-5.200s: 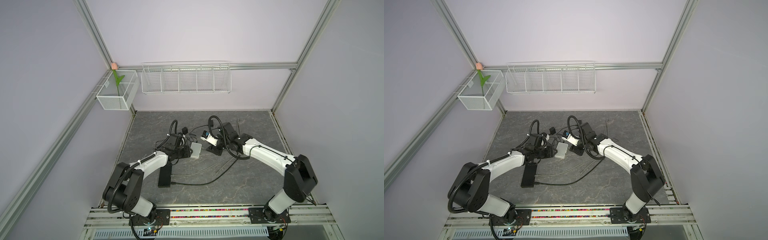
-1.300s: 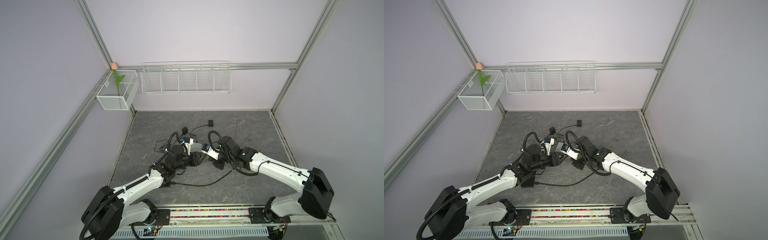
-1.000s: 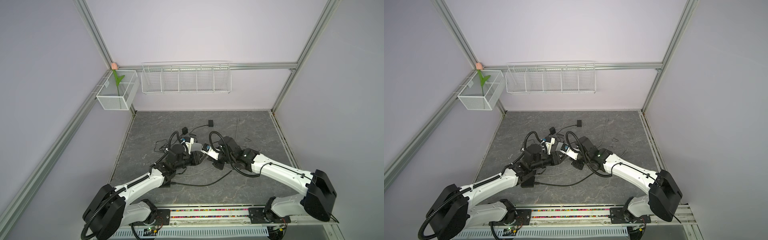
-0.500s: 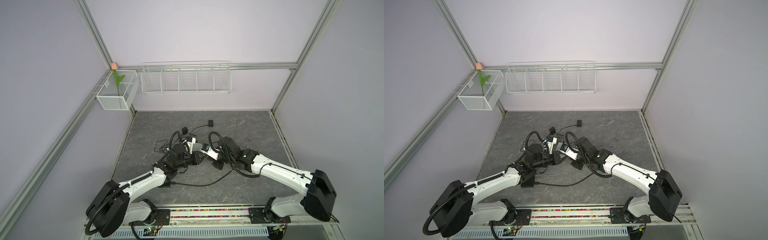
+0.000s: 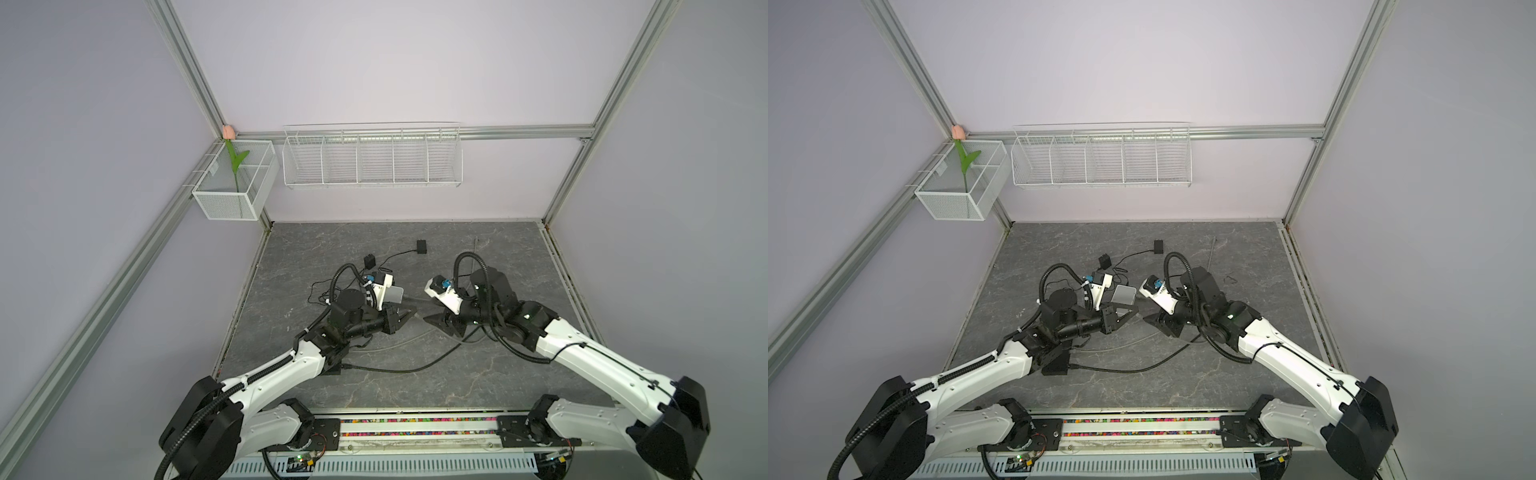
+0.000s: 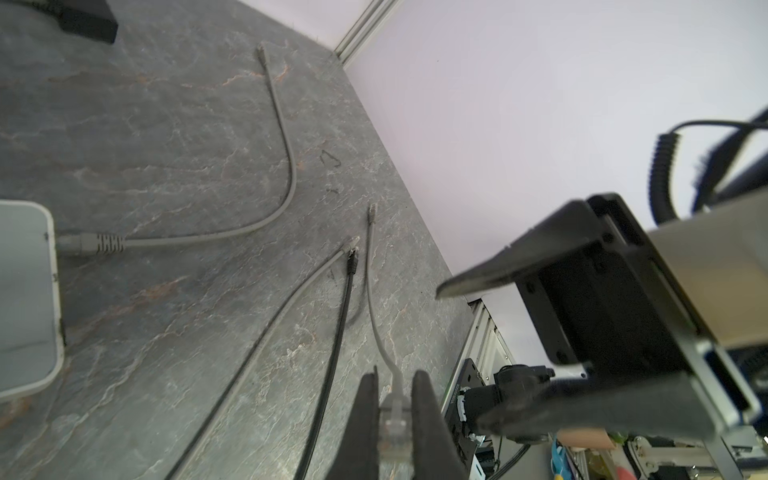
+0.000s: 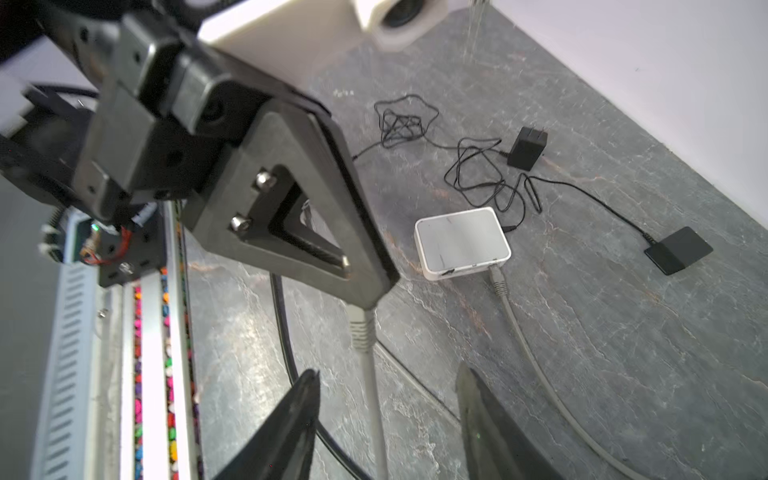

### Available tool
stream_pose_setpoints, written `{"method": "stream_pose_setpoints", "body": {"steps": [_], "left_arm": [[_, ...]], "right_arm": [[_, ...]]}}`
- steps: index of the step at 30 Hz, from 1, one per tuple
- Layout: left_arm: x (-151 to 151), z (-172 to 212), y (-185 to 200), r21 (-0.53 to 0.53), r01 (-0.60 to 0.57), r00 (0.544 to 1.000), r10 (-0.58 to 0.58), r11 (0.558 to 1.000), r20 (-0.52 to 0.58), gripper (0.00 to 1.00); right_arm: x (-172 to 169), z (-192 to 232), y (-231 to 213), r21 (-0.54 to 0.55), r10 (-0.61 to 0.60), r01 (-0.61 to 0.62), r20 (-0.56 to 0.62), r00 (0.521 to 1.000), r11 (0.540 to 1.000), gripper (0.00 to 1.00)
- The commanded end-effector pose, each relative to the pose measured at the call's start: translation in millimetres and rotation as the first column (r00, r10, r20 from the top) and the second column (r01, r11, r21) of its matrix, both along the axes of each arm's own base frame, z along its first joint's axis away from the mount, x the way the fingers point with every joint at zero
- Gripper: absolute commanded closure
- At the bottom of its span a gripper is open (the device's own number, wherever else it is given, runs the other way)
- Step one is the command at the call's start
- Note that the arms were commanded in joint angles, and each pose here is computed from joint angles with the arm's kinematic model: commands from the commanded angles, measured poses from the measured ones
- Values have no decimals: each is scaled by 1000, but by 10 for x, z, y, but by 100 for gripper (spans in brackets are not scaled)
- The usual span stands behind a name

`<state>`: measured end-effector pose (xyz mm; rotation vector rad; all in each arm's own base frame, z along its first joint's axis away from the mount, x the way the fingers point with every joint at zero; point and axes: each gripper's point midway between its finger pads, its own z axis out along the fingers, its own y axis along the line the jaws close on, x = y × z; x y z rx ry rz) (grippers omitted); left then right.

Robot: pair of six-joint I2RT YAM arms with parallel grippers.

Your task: Insert the plug into the switch port

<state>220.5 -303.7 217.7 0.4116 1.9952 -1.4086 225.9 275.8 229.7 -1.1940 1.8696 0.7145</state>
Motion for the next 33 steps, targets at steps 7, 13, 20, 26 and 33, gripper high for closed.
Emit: {"method": "stream_pose_setpoints", "body": {"steps": [7, 13, 20, 26, 33], "left_arm": [[-343, 434, 132, -120, 117, 936, -69, 986, 344, 100], [-478, 569, 130, -131, 187, 907, -120, 974, 404, 100], [-610, 672, 123, -160, 260, 882, -167, 952, 441, 100], [-633, 703, 113, -166, 277, 878, -179, 946, 444, 100], [-634, 701, 116, -170, 276, 881, -178, 946, 439, 100]], "right_arm": [[-613, 423, 82, 216, 274, -231, -193, 942, 949, 44], [-697, 385, 81, 204, 310, -270, -206, 928, 941, 49], [-754, 332, 133, 162, 324, -296, -191, 927, 941, 57], [-702, 361, 168, 142, 311, -291, -155, 937, 946, 59], [-640, 388, 198, 139, 303, -284, -140, 943, 949, 60]]}}
